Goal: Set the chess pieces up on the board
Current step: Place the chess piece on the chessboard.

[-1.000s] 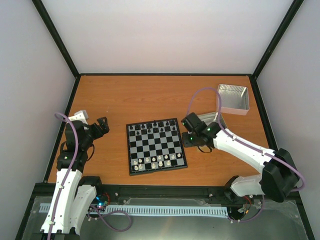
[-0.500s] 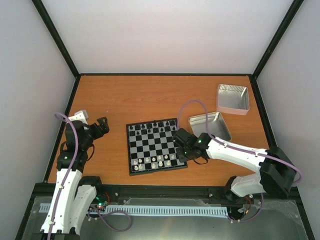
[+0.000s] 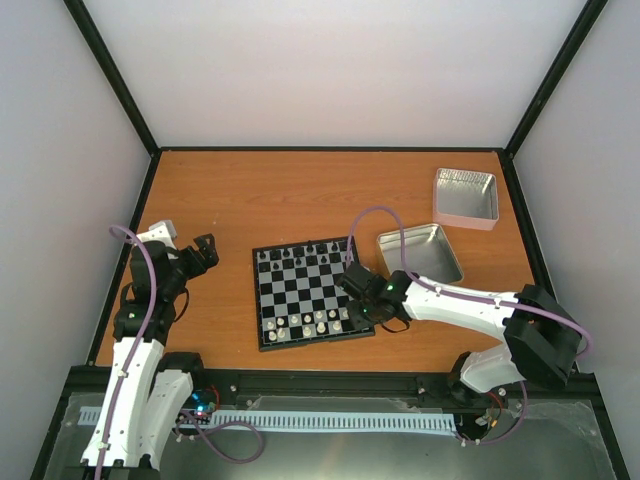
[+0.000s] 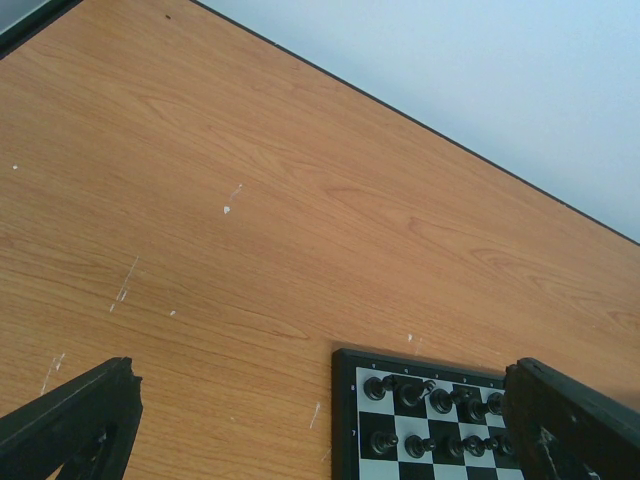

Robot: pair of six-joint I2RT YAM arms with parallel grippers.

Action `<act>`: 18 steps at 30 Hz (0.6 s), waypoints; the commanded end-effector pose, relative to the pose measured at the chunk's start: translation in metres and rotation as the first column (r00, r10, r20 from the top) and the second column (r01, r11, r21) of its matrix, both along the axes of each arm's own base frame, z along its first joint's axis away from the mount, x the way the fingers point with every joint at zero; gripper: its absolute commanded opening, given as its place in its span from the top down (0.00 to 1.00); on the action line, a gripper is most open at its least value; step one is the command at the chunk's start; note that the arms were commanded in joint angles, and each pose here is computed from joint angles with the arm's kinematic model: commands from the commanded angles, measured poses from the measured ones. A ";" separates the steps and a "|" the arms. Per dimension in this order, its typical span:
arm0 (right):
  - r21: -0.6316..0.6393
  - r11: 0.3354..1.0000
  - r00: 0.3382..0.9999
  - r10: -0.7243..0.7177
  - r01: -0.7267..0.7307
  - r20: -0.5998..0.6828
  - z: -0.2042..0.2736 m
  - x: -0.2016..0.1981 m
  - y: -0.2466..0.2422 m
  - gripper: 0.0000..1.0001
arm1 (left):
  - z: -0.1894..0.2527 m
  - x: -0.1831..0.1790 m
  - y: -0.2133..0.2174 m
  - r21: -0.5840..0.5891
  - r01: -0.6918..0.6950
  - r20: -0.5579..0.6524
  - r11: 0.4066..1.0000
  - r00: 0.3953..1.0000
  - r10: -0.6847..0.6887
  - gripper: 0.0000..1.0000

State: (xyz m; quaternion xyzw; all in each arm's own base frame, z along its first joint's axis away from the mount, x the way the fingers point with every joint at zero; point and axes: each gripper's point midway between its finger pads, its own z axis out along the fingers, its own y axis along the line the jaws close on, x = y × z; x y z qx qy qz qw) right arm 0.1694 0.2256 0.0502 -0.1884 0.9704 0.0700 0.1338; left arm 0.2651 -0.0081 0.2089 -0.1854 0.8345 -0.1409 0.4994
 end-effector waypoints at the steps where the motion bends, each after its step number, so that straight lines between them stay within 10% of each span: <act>1: -0.003 1.000 1.000 0.008 -0.008 -0.026 -0.008 -0.008 0.000 0.88 | 0.020 0.003 -0.002 0.010 0.014 0.053 1.000 0.998 -0.014 0.00; 18: -0.032 0.999 1.000 0.009 -0.010 -0.022 -0.002 -0.011 -0.006 0.75 | 0.020 0.003 -0.002 0.009 0.014 0.053 1.000 0.998 -0.015 0.00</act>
